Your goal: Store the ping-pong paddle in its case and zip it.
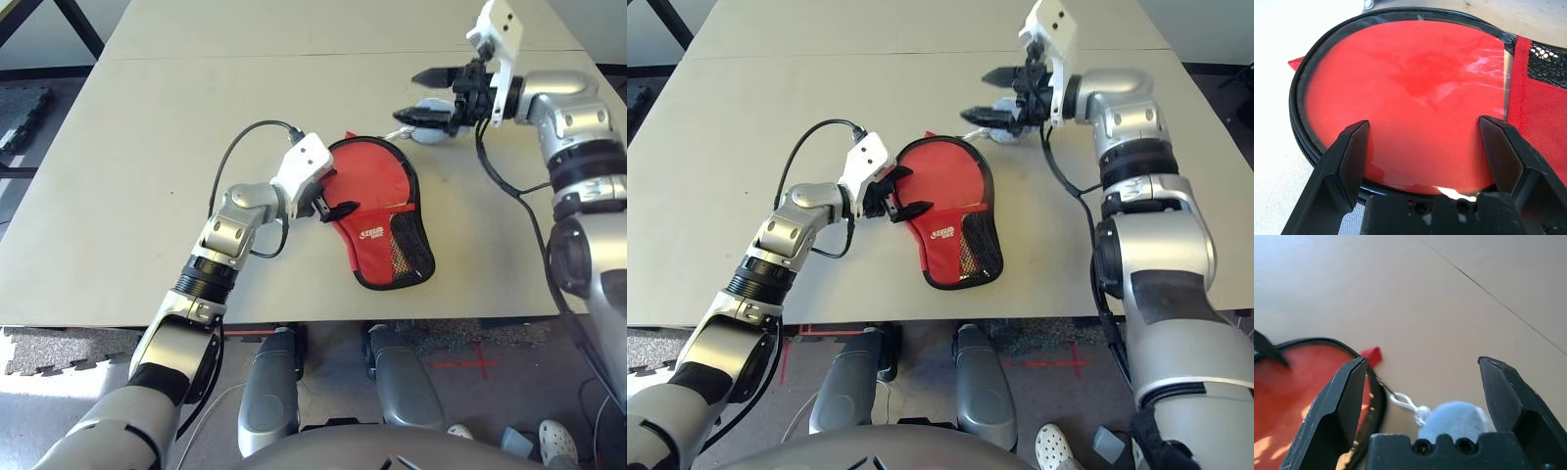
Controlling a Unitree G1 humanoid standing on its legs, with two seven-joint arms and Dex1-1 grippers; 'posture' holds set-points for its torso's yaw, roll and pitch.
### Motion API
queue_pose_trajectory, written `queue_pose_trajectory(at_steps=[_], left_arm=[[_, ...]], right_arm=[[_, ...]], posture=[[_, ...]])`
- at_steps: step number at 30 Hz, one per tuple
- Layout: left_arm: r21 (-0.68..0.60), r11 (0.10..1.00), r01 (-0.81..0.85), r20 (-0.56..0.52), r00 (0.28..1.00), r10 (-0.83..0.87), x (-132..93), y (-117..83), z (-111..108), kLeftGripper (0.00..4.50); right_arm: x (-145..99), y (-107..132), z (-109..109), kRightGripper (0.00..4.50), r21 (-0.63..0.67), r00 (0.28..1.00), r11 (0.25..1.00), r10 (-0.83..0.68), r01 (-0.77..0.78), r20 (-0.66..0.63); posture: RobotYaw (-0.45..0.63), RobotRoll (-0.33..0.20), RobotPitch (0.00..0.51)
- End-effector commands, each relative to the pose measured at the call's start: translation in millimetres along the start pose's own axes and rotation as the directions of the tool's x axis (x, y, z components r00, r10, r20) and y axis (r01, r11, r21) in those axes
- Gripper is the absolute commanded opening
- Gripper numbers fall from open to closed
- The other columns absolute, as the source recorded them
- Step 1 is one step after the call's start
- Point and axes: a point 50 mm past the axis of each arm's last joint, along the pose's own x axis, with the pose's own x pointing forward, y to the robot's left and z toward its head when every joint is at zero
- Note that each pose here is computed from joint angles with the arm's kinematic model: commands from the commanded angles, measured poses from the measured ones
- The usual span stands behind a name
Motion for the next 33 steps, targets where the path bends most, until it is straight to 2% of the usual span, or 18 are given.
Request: queue_pose_trajectory(at_steps=[1,6,14,25,28,33], left_arm=[[-0.064,0.997,0.048,-0.117,0.992,-0.055,5.5,-17.6,-28.9,4.49],[-0.066,0.997,0.048,-0.118,0.992,-0.056,3.3,-20.7,-28.8,4.49],[-0.083,0.995,0.047,-0.107,0.993,-0.056,2.3,-24.2,-25.7,4.49],[-0.08,0.995,0.051,-0.103,0.993,-0.059,2.7,-25.1,-23.2,4.49],[-0.077,0.996,0.051,-0.102,0.993,-0.059,3.2,-25.2,-23.0,4.5],[-0.072,0.996,0.054,-0.103,0.993,-0.062,4.6,-25.7,-22.9,4.5]], right_arm=[[-7.6,-9.1,-14.6,4.5,0.047,0.993,0.993,-0.107,0.109,-0.059],[-11.6,-12.6,-34.9,4.5,0.137,0.971,0.965,-0.206,0.222,-0.121],[-7.9,-5.2,-56.3,4.5,0.246,0.964,0.937,-0.214,0.249,-0.157],[-5.2,5.1,-78.7,4.5,0.321,0.958,0.912,-0.193,0.255,-0.214],[-5.4,5.0,-79.6,3.86,0.325,0.957,0.909,-0.2,0.262,-0.211],[-7.1,3.9,-80.0,2.2,0.324,0.957,0.908,-0.209,0.267,-0.204]], posture=[[-0.02,0.0,0.228],[0.0,0.0,0.234],[0.01,0.0,0.235],[0.01,0.0,0.236],[0.01,0.0,0.235],[0.01,0.0,0.232]])
